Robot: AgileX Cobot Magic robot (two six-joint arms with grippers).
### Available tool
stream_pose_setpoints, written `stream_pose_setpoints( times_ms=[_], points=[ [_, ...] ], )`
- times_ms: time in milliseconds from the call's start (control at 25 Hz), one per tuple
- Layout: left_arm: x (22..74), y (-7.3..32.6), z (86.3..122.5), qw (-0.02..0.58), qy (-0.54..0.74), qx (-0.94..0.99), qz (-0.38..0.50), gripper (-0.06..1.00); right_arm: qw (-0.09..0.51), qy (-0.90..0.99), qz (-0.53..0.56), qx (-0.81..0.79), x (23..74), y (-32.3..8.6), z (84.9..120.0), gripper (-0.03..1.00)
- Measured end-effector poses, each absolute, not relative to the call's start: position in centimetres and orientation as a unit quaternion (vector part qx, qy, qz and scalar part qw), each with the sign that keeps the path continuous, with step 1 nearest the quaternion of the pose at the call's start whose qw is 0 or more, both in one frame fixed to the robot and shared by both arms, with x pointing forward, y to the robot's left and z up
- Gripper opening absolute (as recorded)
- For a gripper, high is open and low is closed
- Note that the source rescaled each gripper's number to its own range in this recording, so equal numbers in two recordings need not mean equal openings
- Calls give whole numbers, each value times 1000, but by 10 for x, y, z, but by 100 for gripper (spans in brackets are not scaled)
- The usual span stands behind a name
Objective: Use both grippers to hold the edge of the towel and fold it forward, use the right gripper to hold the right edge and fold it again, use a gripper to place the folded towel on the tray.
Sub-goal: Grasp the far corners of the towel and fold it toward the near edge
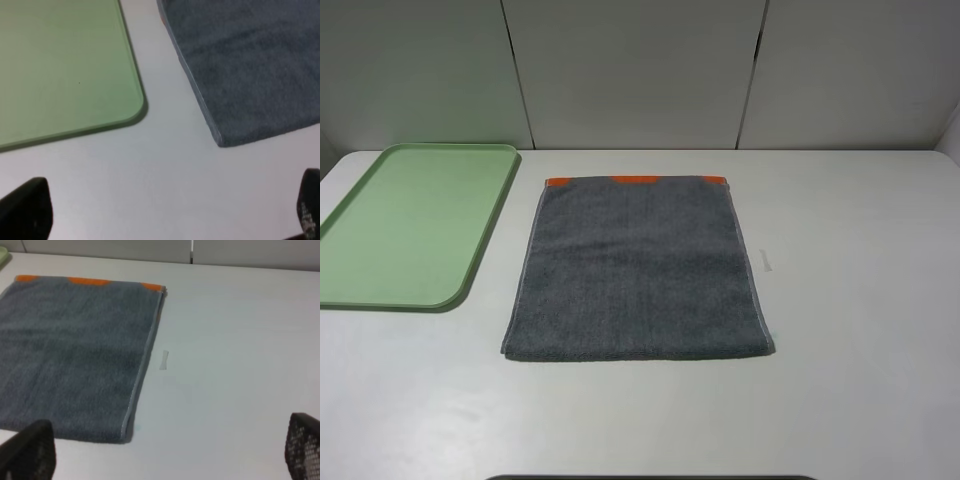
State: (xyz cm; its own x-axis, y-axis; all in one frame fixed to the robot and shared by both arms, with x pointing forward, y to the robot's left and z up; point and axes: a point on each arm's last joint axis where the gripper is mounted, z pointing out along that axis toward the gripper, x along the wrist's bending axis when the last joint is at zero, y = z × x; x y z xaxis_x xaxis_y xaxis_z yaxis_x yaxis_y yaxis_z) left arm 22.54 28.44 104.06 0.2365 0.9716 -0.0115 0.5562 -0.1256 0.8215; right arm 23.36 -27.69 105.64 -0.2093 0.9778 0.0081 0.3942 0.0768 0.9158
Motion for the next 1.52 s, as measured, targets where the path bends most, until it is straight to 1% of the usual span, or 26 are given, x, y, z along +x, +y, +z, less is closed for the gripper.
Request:
stream_pose_setpoints(
  times_ms=[1040, 1240, 1520],
  points=[
    [225, 284, 1041, 368, 549, 695, 282, 99, 325, 645, 448, 527, 233, -274, 1058, 100],
    [232, 284, 1041, 356, 550, 710, 260, 99, 283, 660, 460, 522, 237, -273, 1060, 100],
    [261, 281, 1039, 295, 545, 764, 176, 99, 214, 711, 391, 544, 276, -270, 1056, 100]
  ],
)
